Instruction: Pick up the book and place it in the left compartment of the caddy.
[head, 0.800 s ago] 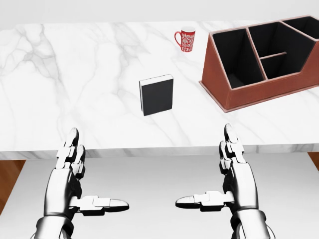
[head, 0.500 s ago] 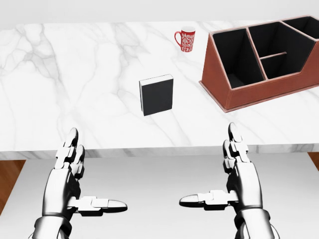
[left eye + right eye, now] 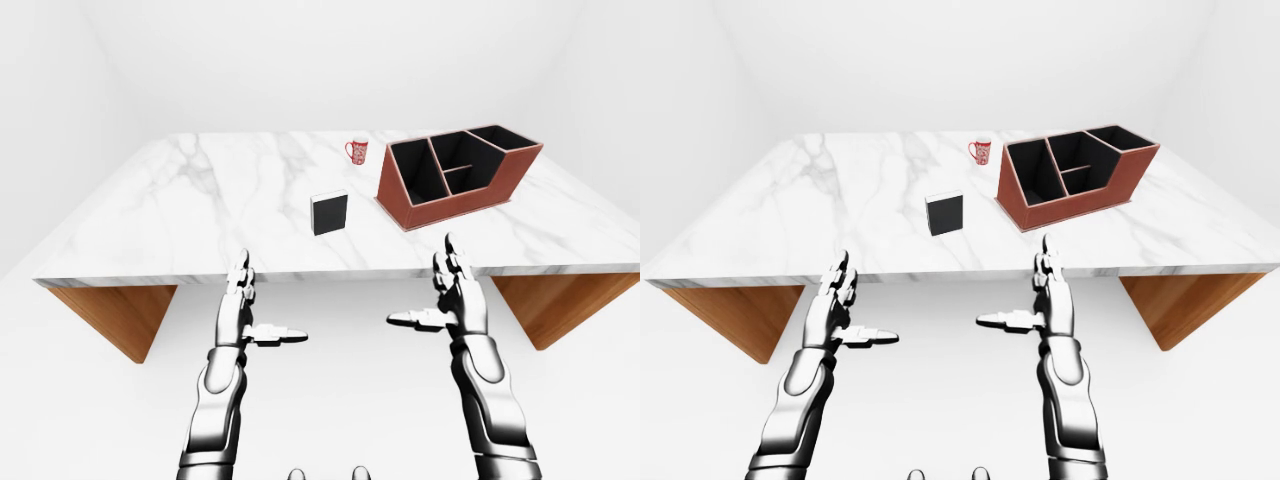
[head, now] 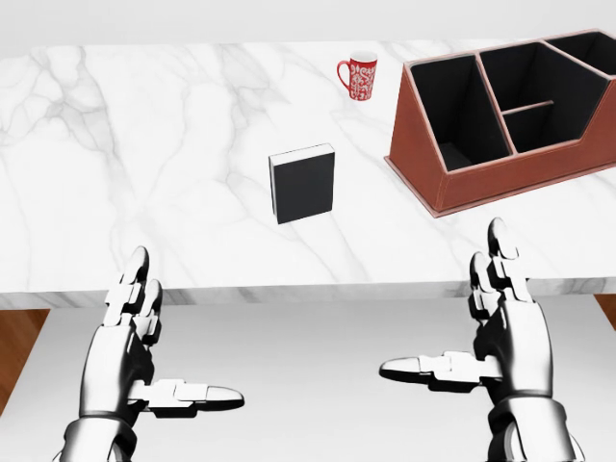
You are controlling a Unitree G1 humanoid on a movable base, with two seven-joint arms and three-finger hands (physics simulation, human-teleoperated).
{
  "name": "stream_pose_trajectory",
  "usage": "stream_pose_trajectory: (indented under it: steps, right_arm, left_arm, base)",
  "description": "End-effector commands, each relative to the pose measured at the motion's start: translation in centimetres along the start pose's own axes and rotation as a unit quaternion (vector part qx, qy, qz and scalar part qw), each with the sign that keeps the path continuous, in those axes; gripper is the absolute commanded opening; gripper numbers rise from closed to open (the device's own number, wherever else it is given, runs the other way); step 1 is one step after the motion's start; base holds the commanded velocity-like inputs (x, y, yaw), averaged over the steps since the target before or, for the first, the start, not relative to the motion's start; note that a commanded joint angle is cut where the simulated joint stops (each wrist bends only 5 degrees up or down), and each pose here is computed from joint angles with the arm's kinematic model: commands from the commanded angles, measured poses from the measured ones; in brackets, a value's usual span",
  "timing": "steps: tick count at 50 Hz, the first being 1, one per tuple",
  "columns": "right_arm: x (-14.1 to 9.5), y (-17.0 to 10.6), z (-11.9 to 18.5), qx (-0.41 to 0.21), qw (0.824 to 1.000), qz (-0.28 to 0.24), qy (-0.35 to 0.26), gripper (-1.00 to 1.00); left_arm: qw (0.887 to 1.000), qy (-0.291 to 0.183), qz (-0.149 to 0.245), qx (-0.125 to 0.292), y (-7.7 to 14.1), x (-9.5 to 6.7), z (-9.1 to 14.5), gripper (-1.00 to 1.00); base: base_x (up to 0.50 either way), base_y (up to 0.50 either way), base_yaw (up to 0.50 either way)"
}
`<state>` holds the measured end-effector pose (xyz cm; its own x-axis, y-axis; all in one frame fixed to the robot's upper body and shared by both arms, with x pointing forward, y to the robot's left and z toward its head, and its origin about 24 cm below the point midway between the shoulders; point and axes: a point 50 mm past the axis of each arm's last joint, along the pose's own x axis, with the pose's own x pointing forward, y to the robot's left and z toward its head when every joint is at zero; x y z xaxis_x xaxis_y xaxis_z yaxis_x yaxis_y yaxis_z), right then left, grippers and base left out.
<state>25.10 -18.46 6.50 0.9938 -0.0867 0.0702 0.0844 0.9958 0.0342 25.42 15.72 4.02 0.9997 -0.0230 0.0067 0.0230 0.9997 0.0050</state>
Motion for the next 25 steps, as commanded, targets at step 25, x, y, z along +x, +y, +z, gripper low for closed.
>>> stream_pose_trajectory:
  steps: [25]
  right_arm:
    - [-7.2, -15.9, 14.9, 0.025, 0.931, -0.212, -0.295, 1.0]
  left_arm:
    - [1.0, 0.0, -0.001, 0.001, 0.0, 0.0, -0.1, 1.0]
  base:
    - [0.0, 0.0, 0.0]
